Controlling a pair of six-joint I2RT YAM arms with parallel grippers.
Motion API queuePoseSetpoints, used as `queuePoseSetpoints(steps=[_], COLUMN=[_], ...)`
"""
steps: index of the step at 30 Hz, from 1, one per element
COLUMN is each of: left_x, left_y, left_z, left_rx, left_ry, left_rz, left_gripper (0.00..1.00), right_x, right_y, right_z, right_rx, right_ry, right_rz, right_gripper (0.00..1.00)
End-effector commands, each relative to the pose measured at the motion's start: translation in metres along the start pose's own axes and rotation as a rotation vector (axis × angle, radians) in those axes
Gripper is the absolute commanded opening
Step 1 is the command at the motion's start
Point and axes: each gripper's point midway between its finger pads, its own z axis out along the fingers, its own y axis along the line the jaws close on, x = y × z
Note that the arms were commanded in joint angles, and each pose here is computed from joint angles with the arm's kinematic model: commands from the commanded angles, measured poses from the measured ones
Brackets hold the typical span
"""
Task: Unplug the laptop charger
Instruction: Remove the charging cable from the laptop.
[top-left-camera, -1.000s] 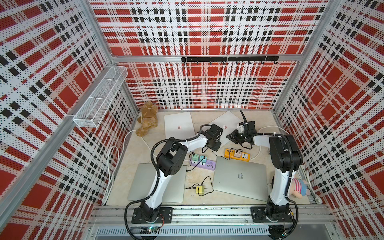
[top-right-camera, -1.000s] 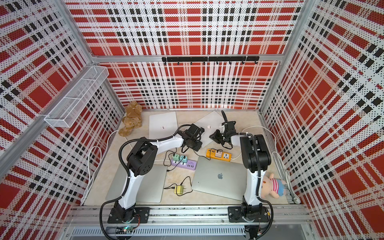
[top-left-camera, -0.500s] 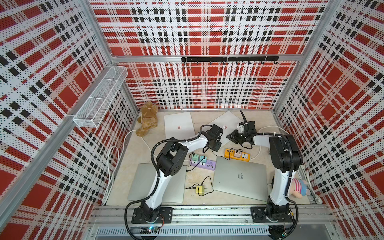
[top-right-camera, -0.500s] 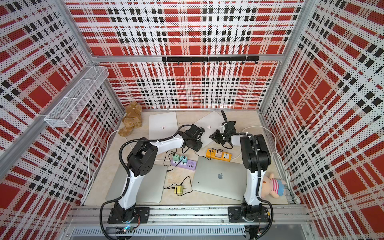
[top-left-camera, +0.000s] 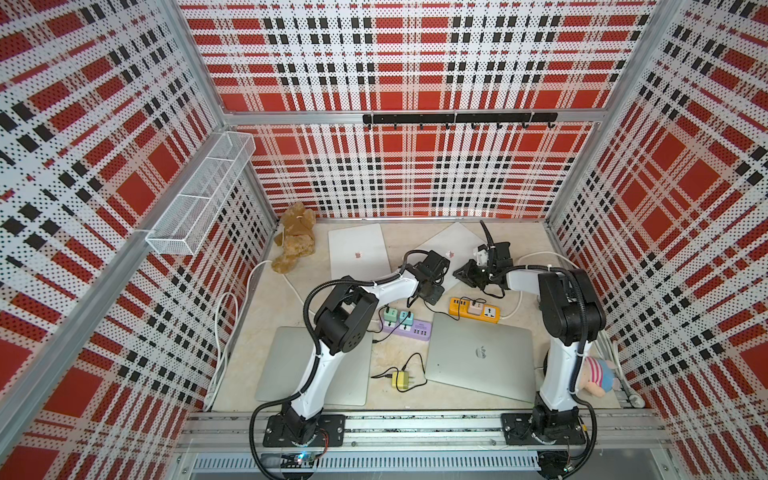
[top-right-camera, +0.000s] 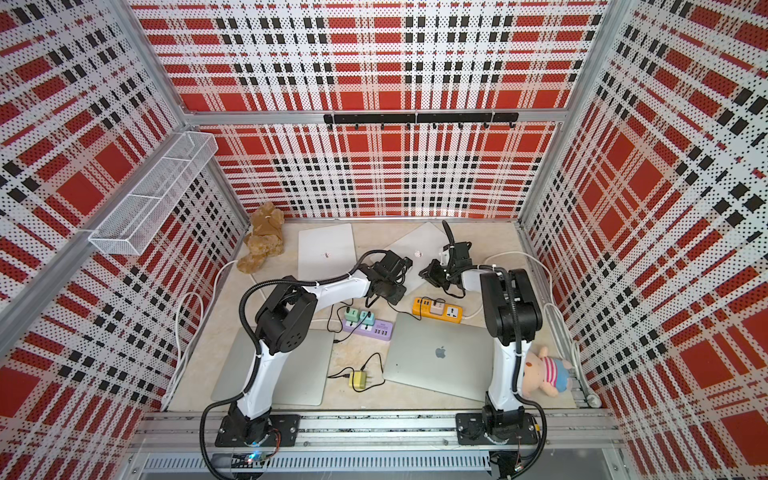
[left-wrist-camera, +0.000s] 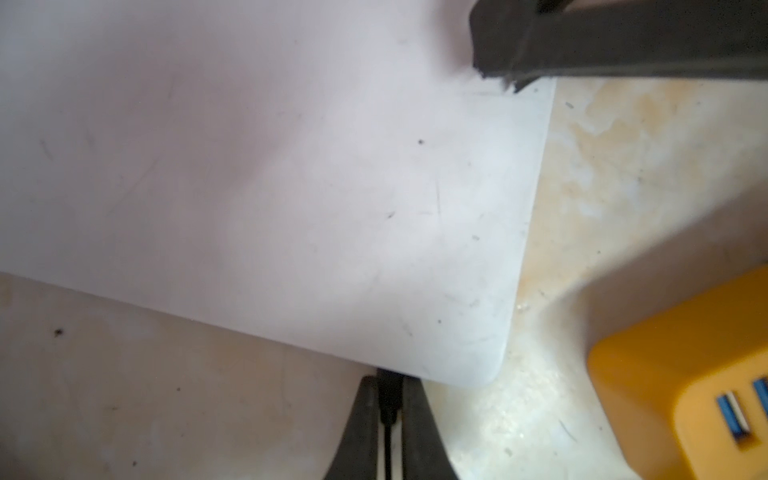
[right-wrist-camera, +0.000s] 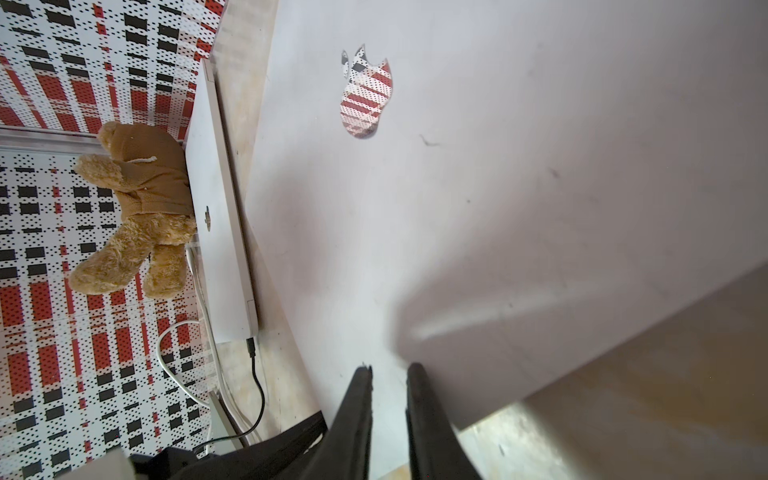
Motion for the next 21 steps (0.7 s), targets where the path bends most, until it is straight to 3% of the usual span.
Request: queuePoseSetpoints(steps=[1,4,9,16,21], left_x=[0.016,0.018,0.019,0.025,0.029], left_y=[0.008,0.007,-0.002,0.001,0.010], left_z=[-0.002,-0.001,-0.008,-0.011,-0.007], left_rx=[0.011,0.077,0.034,0.008,0.016], left_ry=[0.077,0.066,0.054,0.077,0.104], left_rz=[-0.068,-0.133,0.002,0.052,-0.057], left_gripper=[0.06,0.06,0.06,0.06,0.03], right_x=[0.008,0.007,0.007,0.007,0.008], right_y=[-0.015,-0.014,-0.013,-0.012,-0.014], right_z=[0.001,0.002,0.003,0.002,0.003], right_rx=[0.074,0.075,0.077,0.084,0.087], right_ry=[0.018,0.018,0.021,0.020,0.021], right_rz=[0.027,0.026,0.021,0.014,0.017], right_gripper=[0.20,0.20,0.20,0.20,0.20])
